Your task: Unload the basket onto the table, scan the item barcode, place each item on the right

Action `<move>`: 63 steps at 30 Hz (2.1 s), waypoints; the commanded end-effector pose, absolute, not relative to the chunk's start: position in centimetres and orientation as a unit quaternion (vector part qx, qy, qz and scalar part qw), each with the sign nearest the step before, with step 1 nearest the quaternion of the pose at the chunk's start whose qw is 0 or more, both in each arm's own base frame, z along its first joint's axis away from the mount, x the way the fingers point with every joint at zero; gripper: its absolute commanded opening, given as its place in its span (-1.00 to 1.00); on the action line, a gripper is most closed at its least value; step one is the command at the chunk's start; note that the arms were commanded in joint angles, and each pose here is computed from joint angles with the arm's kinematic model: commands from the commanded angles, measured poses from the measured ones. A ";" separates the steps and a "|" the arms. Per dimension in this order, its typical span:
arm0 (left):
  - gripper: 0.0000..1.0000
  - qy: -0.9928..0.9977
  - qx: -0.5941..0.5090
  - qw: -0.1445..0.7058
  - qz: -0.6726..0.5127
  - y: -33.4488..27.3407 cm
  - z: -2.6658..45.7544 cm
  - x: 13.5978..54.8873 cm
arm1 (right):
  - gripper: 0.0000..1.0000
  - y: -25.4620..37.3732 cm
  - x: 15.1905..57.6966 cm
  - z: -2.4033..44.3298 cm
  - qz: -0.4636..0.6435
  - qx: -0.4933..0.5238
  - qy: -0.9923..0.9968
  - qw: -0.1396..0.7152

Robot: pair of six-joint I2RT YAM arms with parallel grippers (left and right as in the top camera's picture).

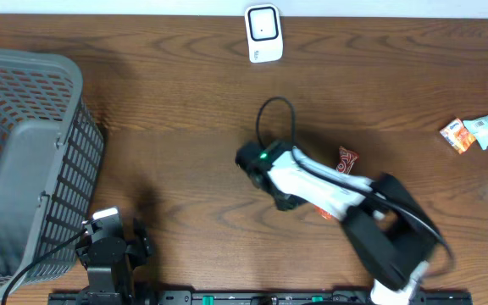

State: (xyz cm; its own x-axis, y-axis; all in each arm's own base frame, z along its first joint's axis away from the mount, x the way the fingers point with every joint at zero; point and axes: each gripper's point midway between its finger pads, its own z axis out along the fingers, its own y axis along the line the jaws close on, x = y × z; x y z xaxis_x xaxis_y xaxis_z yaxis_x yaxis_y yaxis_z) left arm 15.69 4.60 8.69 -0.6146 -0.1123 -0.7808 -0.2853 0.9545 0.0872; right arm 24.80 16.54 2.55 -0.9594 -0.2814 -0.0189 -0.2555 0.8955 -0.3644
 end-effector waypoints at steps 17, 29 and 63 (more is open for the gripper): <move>0.70 0.899 -0.113 0.409 0.106 4.7 7.8 15.2 | 0.99 20.3 24.6 11.0 0.066 -0.047 0.995 0.058; 0.71 0.900 -0.113 0.408 0.106 4.7 7.8 15.2 | 0.99 10.7 33.8 11.2 0.288 -0.036 0.953 0.086; 0.70 0.900 -0.113 0.408 0.107 4.7 7.8 15.2 | 0.99 4.6 31.4 0.7 0.331 -0.058 0.941 -0.045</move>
